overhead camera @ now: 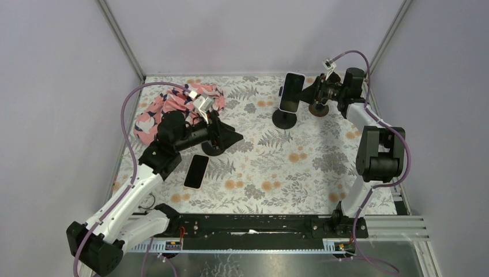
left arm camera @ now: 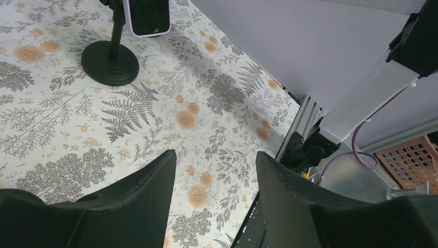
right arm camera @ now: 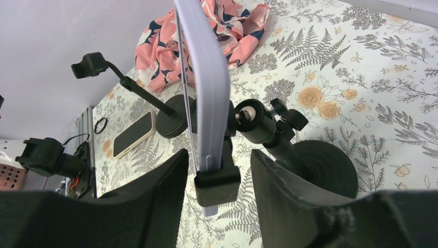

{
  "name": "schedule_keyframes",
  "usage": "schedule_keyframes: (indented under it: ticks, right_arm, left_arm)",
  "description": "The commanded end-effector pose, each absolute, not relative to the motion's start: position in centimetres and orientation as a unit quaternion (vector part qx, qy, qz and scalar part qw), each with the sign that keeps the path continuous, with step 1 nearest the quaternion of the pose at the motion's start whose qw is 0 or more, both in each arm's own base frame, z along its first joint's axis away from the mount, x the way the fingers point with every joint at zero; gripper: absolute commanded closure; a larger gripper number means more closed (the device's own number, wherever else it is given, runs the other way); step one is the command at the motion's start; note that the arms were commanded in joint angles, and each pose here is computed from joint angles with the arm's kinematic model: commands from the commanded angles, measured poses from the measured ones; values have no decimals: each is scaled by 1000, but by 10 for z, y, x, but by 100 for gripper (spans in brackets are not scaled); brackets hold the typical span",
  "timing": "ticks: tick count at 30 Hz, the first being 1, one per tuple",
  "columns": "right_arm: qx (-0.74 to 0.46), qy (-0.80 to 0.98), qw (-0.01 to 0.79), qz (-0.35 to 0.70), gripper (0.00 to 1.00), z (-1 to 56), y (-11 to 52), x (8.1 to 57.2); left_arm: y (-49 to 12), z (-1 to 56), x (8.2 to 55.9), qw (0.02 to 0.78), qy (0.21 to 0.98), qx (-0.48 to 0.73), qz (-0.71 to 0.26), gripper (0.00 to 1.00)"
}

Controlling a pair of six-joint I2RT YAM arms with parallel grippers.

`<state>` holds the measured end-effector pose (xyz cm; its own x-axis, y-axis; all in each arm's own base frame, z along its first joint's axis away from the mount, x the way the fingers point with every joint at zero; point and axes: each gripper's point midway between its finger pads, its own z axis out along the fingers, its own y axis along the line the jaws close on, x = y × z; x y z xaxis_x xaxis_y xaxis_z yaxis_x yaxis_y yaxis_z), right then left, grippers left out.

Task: Place the phone on the phone stand
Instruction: Adjust the phone stand with the phone at the center of the board.

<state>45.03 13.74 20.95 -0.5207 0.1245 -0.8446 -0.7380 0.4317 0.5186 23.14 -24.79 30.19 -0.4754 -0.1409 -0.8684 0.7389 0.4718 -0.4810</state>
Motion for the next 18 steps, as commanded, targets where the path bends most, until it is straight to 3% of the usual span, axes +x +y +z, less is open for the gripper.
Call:
schedule_keyframes:
  ticks: [1,6,13,16,18]
  right_arm:
    - [-234,698,477,481,41,238,134,459]
    - [-234,697,479,479,29,241,133,455]
    - [-224,713,488,450,1,247,121,449]
    - [-223,718,497,433,0,252,114,444]
    - [-219,728,496,419,0,252,109,443]
  left_arm:
    - [-244,303,231,479,716,206,-464,35]
    - [-243,303,230,479,716,205,-465,34]
    - [-241,317,226,491,705,208,-468,33]
    - [-238,328,224,506,696,206,-466,31]
    - [-236,336,224,517,690,205,-463,20]
